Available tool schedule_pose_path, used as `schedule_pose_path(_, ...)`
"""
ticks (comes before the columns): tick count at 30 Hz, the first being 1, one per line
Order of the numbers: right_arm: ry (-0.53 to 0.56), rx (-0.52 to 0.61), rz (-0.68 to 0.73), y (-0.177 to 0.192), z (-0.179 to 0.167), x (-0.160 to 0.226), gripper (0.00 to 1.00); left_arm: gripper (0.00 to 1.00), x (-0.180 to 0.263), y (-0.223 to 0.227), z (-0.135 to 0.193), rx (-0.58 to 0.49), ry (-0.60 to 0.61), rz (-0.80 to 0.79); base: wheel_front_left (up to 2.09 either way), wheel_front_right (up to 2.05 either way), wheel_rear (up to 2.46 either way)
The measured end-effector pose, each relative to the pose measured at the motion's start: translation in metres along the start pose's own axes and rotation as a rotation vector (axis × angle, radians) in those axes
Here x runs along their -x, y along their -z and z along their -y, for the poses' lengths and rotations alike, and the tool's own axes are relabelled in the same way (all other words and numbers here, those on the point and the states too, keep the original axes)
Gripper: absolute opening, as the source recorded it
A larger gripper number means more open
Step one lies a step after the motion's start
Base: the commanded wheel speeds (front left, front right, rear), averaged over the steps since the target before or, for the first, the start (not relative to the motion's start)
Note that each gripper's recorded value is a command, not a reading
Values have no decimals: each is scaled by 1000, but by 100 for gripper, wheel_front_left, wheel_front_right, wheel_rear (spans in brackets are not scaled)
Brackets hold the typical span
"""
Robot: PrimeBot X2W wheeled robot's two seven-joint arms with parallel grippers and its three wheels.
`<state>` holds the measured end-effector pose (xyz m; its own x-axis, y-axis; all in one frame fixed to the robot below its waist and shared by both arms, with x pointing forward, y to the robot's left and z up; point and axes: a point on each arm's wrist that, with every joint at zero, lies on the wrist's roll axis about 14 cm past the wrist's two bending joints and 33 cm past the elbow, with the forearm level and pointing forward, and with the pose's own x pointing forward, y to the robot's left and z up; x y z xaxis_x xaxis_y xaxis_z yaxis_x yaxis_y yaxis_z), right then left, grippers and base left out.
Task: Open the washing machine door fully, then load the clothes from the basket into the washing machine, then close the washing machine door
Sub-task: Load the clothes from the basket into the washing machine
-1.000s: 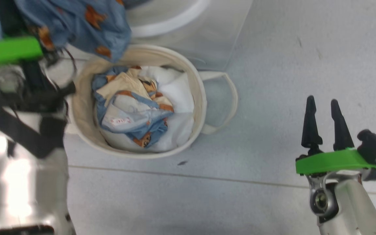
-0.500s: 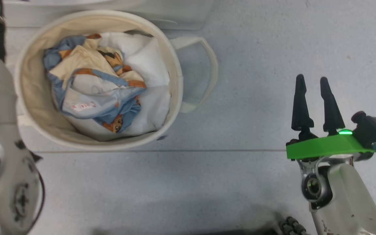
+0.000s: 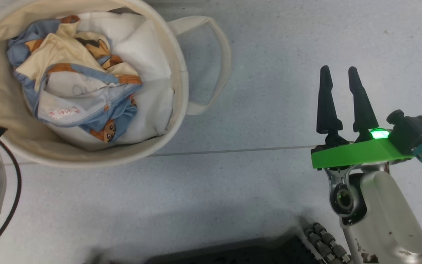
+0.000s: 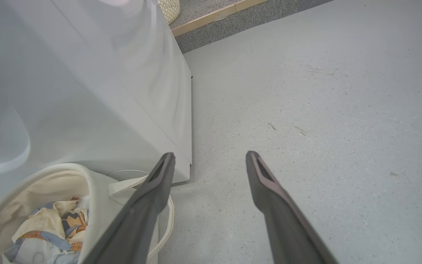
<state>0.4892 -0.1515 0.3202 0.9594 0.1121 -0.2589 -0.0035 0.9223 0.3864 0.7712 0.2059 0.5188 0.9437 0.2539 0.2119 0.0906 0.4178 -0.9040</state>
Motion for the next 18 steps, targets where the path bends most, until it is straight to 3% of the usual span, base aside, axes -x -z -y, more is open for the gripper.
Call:
schedule_pose_path(8,15,11,0,-1,6,3,100,0,-2,2,-14,76,-46,29,0,0,0)
schedule_pose_path(12,12,8,-7,2,5,2,100,0,7,30,-34,76,-117,-52,0,0,0)
schedule_pose_path(13,7,7,-12,4,4,2,100,100,9,38,-36,33,-111,-83,0,0,0)
schedule_pose_path(18,-4,4,-19,8,0,0,100,100,12,46,-35,-79,-78,-136,0,0,0)
